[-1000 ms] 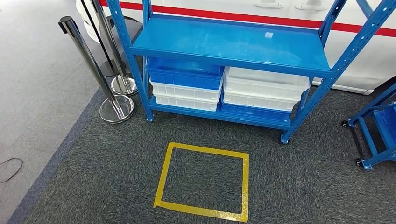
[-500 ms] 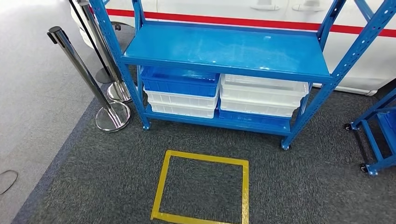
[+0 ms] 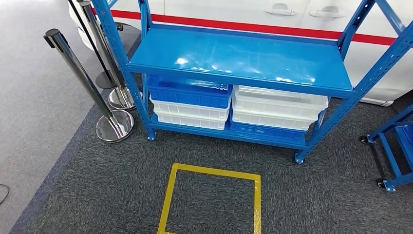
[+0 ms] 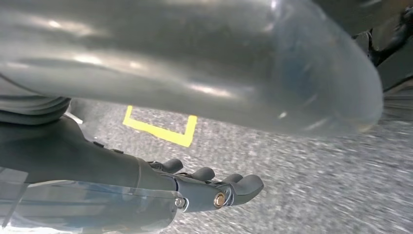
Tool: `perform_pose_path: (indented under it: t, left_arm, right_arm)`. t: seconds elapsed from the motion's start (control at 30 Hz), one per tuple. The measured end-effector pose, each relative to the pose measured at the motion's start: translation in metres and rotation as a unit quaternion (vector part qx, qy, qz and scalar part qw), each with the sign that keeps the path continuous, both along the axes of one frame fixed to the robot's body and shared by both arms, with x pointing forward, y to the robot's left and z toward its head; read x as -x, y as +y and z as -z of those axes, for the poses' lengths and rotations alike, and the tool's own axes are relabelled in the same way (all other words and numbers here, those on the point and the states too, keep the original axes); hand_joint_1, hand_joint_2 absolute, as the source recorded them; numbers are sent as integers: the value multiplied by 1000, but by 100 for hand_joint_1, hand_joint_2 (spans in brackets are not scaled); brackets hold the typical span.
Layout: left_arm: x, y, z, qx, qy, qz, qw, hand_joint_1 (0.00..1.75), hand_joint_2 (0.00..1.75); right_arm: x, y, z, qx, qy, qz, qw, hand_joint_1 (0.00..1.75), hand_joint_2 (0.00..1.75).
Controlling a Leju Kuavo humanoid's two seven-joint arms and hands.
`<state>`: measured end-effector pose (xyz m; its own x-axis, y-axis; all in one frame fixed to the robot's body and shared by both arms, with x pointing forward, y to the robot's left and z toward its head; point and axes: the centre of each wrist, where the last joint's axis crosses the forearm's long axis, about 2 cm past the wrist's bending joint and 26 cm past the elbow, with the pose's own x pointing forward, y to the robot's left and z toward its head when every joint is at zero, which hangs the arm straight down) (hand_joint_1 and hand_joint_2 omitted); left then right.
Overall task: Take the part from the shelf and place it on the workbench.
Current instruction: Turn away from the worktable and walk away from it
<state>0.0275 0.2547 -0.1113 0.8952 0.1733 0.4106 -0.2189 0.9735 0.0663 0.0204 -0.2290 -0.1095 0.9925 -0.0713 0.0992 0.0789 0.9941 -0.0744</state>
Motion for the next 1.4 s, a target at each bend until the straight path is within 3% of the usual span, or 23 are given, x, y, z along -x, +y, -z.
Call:
perform_pose_path:
  t: [1.4]
  left_arm:
    - [-2, 5, 0, -3, 2, 7, 1000, 0, 0]
  right_arm:
    - [-2, 0, 0, -4, 2, -6, 1000, 0, 0]
